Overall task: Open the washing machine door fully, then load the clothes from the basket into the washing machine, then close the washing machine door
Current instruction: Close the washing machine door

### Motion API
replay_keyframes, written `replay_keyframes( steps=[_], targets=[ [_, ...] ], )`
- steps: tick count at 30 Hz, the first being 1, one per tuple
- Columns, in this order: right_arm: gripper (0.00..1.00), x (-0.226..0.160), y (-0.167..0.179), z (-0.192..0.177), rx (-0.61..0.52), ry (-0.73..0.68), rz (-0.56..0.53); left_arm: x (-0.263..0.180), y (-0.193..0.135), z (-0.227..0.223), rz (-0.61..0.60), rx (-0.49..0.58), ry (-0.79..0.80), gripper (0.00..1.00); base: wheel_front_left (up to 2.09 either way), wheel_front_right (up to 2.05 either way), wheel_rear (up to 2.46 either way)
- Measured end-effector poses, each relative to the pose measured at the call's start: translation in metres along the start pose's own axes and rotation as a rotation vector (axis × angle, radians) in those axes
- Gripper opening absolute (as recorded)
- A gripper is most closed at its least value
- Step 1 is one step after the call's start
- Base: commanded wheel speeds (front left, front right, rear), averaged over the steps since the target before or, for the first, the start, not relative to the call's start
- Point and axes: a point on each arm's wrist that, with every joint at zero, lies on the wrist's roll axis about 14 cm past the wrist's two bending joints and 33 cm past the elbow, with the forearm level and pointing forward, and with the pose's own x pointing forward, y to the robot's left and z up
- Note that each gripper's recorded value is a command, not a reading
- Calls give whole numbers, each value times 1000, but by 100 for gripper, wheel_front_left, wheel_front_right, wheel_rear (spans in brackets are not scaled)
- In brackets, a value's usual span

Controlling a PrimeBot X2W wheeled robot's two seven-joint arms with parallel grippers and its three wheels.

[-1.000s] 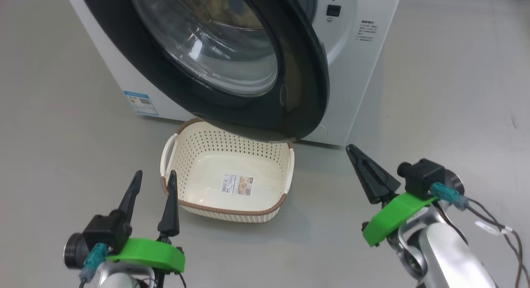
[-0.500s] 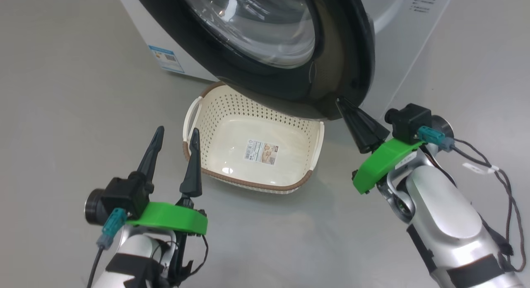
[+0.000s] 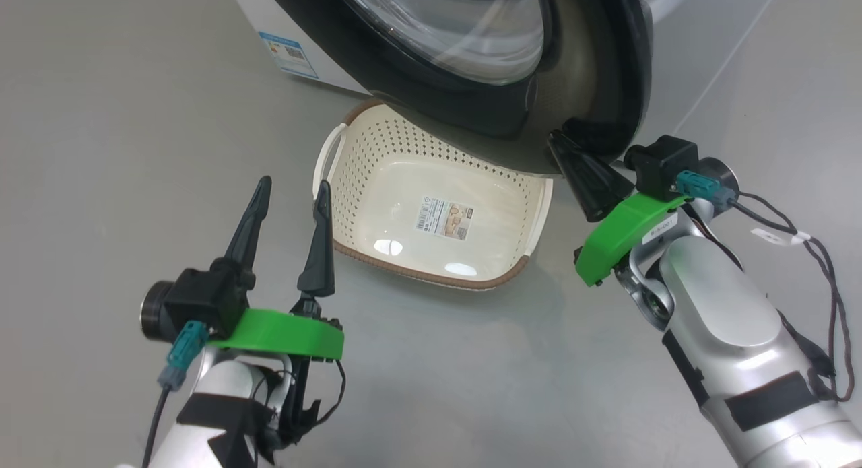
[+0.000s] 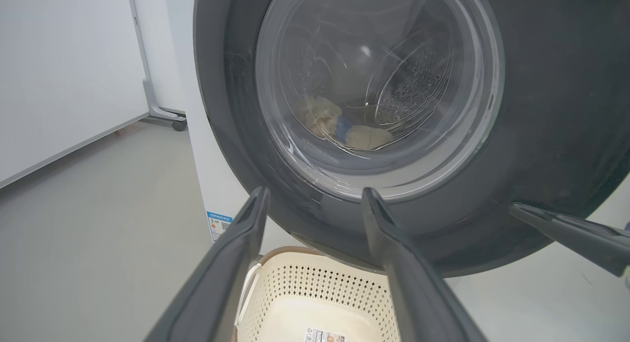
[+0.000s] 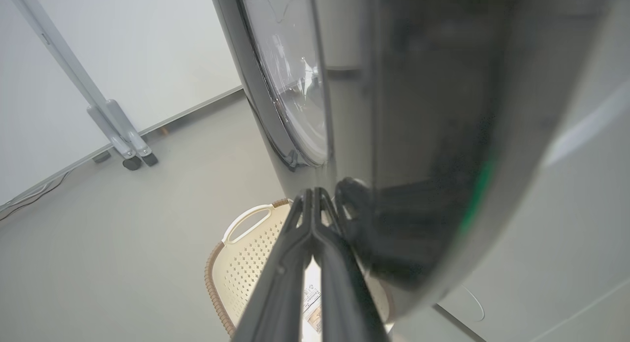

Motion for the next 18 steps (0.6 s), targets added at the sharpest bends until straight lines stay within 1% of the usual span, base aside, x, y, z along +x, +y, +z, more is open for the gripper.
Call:
replay_keyframes(
  steps=[9, 14, 18],
  targets=[
    [0, 8, -23, -4, -2, -1, -49, 11, -1, -6, -9, 0, 4, 100, 0, 0, 0],
    [0, 15, -47, 2, -13, -24, -99, 17, 0, -8, -14, 4, 5, 100, 0, 0, 0],
    [0, 25, -69, 14, -55, -52, -127, 21, 3, -10, -11, 12, 5, 100, 0, 0, 0]
  ],
)
